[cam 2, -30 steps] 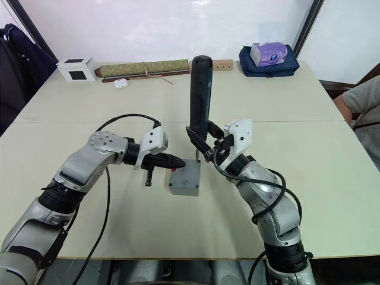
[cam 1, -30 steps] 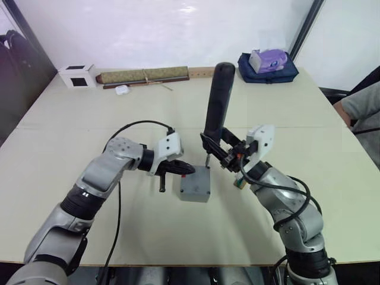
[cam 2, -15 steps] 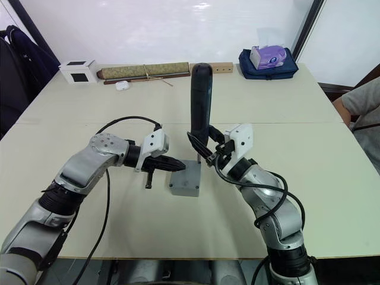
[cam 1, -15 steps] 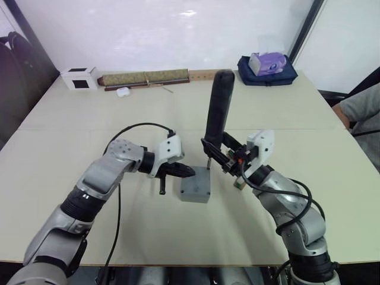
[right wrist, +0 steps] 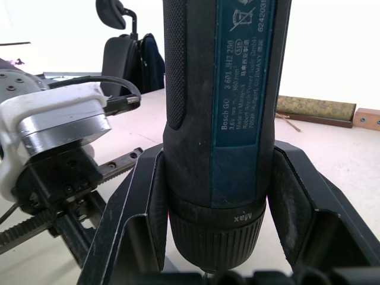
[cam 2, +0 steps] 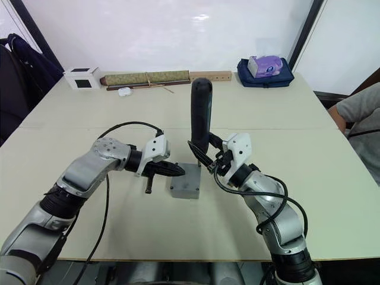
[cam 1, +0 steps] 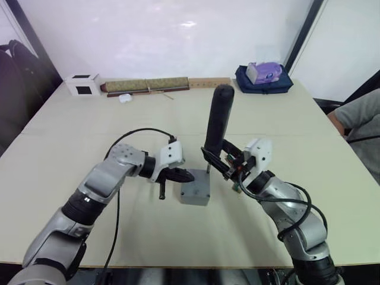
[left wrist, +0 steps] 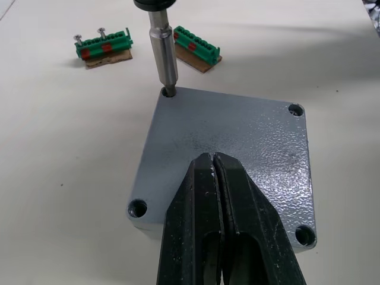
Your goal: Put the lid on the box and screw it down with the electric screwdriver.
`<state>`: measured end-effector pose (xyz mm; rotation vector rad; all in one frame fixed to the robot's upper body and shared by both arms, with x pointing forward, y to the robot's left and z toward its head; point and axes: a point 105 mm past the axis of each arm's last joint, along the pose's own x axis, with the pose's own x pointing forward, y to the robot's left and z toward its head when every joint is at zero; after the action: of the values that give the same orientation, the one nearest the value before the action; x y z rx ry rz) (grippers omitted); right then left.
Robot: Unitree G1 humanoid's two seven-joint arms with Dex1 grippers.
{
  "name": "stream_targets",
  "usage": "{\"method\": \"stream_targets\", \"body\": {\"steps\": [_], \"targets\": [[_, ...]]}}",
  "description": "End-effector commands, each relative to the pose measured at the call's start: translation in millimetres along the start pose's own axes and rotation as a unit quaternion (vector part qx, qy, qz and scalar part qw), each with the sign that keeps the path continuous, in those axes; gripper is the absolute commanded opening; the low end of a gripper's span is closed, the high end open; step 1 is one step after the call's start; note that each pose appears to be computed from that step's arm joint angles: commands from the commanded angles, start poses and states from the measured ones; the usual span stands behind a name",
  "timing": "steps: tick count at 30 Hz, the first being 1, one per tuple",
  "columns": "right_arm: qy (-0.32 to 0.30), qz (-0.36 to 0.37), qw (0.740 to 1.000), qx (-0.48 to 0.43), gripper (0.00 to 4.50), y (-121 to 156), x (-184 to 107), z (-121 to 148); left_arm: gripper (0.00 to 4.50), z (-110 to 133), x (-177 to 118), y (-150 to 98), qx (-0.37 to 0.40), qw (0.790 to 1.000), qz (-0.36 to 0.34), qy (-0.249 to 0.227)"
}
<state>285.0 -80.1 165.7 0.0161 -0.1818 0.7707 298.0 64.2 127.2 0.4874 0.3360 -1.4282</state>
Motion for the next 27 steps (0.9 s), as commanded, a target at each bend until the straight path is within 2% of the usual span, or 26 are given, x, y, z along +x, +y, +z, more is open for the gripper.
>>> {"method": "stream_targets", "body": {"steps": [1, 11, 18, 27], "targets": [[0.109, -0.023, 0.993, 0.034, 1.78, -7, -6, -56, 0.00, -10, 1, -5, -0.001, 1.000, -0.008, 0.028], [0.095, -0.031, 0.993, 0.055, 1.78, -7, -3, -57, 0.00, -12, 1, -4, 0.000, 0.999, -0.009, 0.031], [0.065, -0.032, 0.995, 0.061, 1.78, -5, -1, -48, 0.00, -16, 2, -7, -0.001, 0.999, -0.012, 0.036], [0.069, -0.025, 0.996, 0.056, 1.78, -2, -3, -49, 0.00, -17, 4, -9, -0.001, 0.999, -0.014, 0.036]]}}
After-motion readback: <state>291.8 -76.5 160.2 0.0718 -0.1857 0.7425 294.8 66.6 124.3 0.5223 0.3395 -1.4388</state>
